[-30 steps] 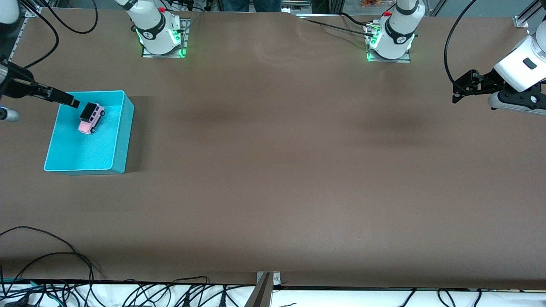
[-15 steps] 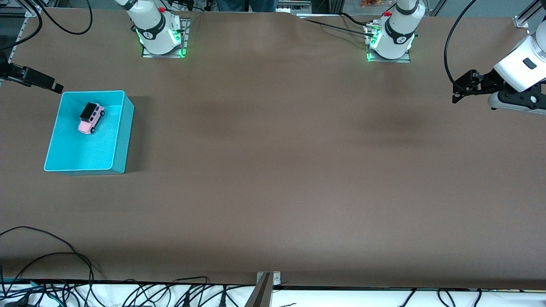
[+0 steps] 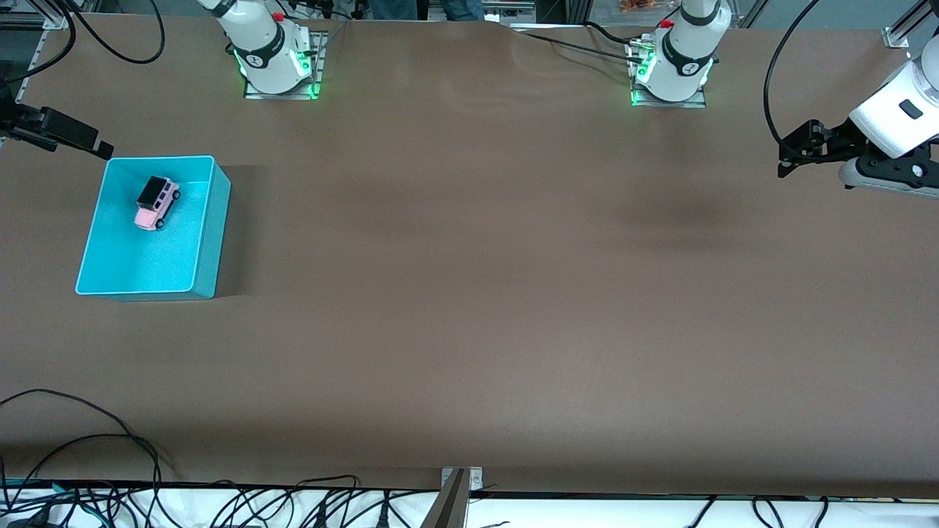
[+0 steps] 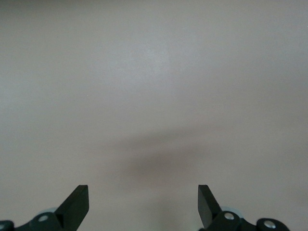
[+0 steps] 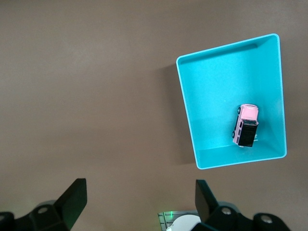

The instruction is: Wind and store pink jeep toy

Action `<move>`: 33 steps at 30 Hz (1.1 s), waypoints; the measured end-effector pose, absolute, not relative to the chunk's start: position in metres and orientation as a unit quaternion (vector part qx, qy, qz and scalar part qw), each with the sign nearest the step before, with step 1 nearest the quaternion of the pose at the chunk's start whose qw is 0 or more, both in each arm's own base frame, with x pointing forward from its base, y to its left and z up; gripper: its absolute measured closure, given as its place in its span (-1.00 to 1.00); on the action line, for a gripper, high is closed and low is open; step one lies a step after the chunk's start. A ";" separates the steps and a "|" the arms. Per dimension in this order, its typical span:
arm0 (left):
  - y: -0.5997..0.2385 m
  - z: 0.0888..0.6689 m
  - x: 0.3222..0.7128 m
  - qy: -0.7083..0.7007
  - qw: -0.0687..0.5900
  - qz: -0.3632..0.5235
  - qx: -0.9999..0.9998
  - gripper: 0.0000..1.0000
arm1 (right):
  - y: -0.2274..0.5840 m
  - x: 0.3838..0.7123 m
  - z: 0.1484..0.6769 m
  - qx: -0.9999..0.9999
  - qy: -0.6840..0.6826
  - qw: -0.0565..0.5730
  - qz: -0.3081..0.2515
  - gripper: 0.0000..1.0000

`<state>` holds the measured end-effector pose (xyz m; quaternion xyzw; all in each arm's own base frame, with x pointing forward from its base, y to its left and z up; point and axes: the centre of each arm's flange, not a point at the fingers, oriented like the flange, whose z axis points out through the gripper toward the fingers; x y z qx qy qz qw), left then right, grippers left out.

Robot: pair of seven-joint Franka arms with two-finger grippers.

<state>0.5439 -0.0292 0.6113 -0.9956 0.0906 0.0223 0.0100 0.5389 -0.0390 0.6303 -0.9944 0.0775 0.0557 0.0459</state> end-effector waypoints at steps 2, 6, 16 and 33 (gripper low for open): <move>-0.029 0.611 0.544 0.091 0.010 0.022 -0.996 -1.00 | -0.042 0.539 0.631 -0.996 0.066 0.039 0.052 -1.00; -0.029 0.611 0.544 0.091 0.010 0.022 -0.996 -1.00 | -0.044 0.541 0.634 -0.997 0.056 0.035 0.043 -1.00; -0.029 0.611 0.544 0.091 0.010 0.022 -0.996 -1.00 | -0.043 0.545 0.637 -0.998 0.052 0.034 0.025 -1.00; -0.029 0.611 0.544 0.091 0.010 0.022 -0.996 -1.00 | -0.039 0.550 0.634 -0.998 0.039 0.034 0.019 -1.00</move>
